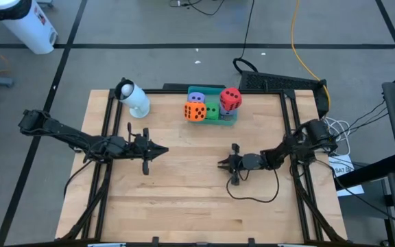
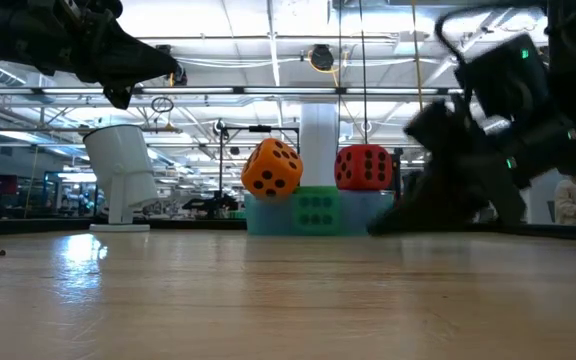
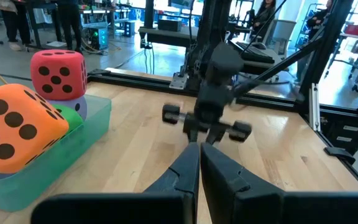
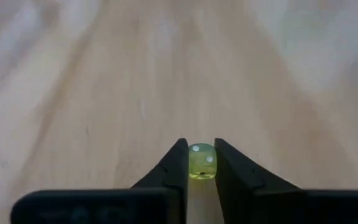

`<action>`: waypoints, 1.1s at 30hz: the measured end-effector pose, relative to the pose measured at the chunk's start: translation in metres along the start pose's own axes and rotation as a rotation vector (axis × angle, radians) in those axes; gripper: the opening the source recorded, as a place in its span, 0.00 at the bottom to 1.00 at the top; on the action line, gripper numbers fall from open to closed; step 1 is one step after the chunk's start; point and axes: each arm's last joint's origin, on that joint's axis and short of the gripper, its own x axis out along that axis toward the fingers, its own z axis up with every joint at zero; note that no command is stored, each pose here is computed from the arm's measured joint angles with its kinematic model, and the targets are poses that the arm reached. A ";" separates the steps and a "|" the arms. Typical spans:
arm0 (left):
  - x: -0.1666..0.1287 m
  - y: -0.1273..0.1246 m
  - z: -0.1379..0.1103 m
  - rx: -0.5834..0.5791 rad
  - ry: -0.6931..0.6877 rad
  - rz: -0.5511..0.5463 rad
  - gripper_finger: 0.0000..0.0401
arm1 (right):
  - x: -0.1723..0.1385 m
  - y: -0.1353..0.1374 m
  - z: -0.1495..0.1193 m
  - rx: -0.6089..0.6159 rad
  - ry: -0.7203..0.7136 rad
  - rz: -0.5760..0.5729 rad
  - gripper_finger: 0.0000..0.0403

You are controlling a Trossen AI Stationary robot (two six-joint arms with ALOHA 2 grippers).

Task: Pick & Place Dice
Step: Put the small green dice into the green bin

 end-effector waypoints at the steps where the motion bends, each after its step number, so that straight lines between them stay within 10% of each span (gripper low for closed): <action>1: 0.000 0.000 0.000 0.000 0.000 0.001 0.06 | -0.002 -0.001 0.008 -0.015 -0.033 -0.010 0.11; 15: 0.000 0.000 0.000 -0.004 0.000 0.000 0.06 | -0.015 -0.090 0.094 0.075 0.021 -0.610 0.12; 33: 0.000 0.000 -0.001 -0.001 0.006 0.000 0.06 | -0.013 -0.125 0.081 0.200 0.090 -0.673 0.14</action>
